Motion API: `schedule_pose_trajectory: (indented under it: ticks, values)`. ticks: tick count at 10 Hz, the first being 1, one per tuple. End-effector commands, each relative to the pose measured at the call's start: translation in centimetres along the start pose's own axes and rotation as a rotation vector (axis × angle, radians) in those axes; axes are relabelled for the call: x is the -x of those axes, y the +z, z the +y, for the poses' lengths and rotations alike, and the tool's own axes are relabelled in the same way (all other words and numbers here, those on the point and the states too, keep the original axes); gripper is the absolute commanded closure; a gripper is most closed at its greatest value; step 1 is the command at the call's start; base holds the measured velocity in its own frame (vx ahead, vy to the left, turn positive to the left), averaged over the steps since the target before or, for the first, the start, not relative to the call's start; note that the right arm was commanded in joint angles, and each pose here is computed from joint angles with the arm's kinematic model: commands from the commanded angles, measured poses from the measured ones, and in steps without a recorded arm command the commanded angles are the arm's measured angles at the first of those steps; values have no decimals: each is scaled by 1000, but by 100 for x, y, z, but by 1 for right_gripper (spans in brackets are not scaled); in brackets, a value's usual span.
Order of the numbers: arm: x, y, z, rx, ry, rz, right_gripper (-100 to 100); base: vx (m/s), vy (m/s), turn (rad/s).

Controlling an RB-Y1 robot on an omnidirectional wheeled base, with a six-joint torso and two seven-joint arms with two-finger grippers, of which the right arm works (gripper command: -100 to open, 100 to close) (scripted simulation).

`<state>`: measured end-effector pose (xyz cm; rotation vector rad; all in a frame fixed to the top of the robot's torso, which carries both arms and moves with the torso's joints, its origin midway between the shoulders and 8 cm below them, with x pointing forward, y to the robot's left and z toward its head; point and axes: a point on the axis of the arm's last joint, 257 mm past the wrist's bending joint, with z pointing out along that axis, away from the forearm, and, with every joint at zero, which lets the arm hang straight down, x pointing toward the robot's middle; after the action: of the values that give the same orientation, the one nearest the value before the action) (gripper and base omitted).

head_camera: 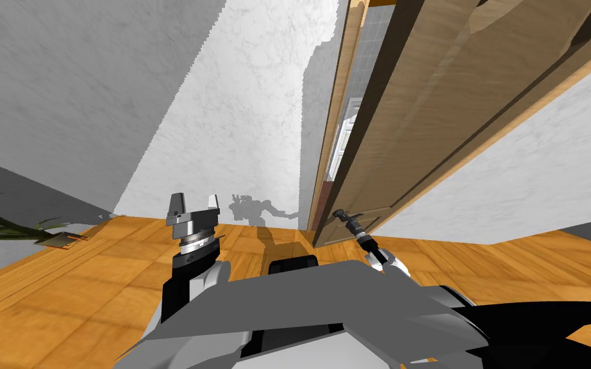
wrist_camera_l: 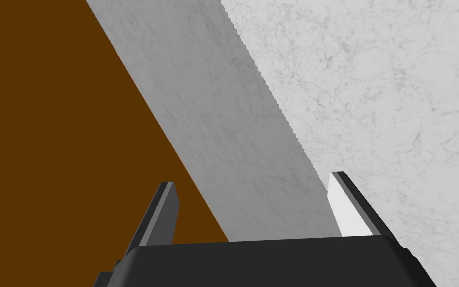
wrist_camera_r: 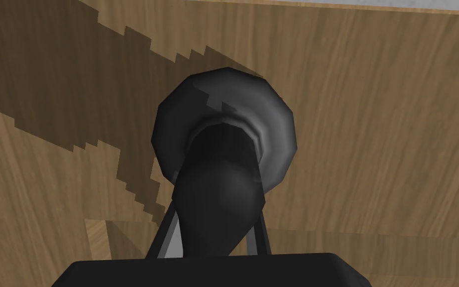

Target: Pull the door open

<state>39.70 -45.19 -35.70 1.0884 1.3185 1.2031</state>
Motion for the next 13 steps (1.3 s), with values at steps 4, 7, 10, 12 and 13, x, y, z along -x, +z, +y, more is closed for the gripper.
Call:
schedule_pose_trajectory:
  ticks: [4,7,10,12,13]
  values:
    - [16,-267,9,5,-3,45,100,-183,-90,136]
    - [11,-342,-4,3,0,58,100,-158,-59,95]
    - [11,-420,-7,4,1,71,100,-202,-107,195]
    - [18,-456,-1,6,0,78,100,-223,-95,167]
    - [22,-475,3,7,-1,81,100,-221,-130,198]
